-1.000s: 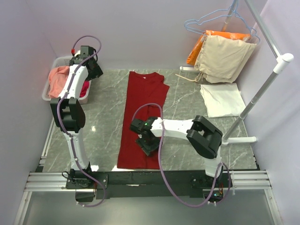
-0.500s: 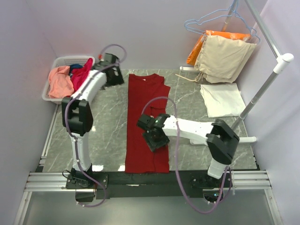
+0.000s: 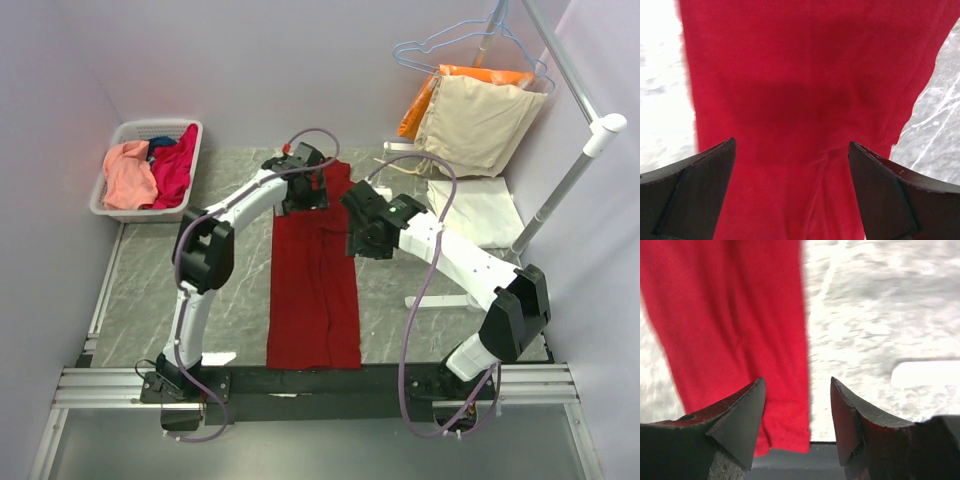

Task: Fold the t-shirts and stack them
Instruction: Fold the tshirt

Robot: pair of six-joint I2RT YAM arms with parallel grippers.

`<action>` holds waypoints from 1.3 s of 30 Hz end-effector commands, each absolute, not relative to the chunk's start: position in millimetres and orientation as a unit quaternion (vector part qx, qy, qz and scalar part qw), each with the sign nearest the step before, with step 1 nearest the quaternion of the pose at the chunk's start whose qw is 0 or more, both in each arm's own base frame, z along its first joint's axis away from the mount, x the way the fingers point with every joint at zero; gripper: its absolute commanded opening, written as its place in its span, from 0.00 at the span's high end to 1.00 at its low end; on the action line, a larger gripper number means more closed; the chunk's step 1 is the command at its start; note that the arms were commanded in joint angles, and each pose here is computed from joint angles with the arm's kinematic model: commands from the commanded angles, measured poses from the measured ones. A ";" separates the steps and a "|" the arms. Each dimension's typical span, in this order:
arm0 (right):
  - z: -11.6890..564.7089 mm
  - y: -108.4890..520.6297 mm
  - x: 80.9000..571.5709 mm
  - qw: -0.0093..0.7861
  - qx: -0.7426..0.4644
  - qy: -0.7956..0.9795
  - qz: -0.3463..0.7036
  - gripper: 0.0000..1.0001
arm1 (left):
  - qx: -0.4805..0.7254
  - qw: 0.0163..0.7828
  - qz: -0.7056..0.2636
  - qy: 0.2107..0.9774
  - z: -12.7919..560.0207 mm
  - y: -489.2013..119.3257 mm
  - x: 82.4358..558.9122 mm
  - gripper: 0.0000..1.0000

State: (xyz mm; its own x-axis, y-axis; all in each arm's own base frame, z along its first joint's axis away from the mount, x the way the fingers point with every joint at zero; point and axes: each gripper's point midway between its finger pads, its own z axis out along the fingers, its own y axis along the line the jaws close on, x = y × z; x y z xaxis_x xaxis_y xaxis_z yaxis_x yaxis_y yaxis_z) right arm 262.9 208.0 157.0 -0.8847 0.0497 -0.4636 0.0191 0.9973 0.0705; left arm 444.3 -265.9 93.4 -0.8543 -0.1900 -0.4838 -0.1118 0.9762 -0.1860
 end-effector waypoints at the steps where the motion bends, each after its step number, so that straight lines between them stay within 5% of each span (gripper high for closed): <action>1: 168.0 185.0 266.5 0.254 0.073 0.964 0.032 0.39 | -0.079 0.246 -0.063 0.964 71.6 -290.2 444.7 0.00; 14: 148.5 189.1 266.9 0.222 0.081 0.970 0.061 0.40 | -0.092 0.255 0.067 0.960 6.3 -274.3 467.6 0.00; 24: 128.1 191.8 270.4 0.190 0.083 0.977 0.048 0.40 | -0.121 0.290 0.040 0.949 -4.6 -248.5 526.4 0.00; 32: 127.3 197.8 282.2 0.191 0.080 0.977 0.053 0.41 | -0.071 0.413 -0.059 0.906 91.1 -270.3 569.5 0.01; 39: 116.4 203.8 280.0 0.184 0.064 0.978 0.074 0.41 | -0.076 0.455 -0.044 0.886 190.9 -238.5 540.7 0.00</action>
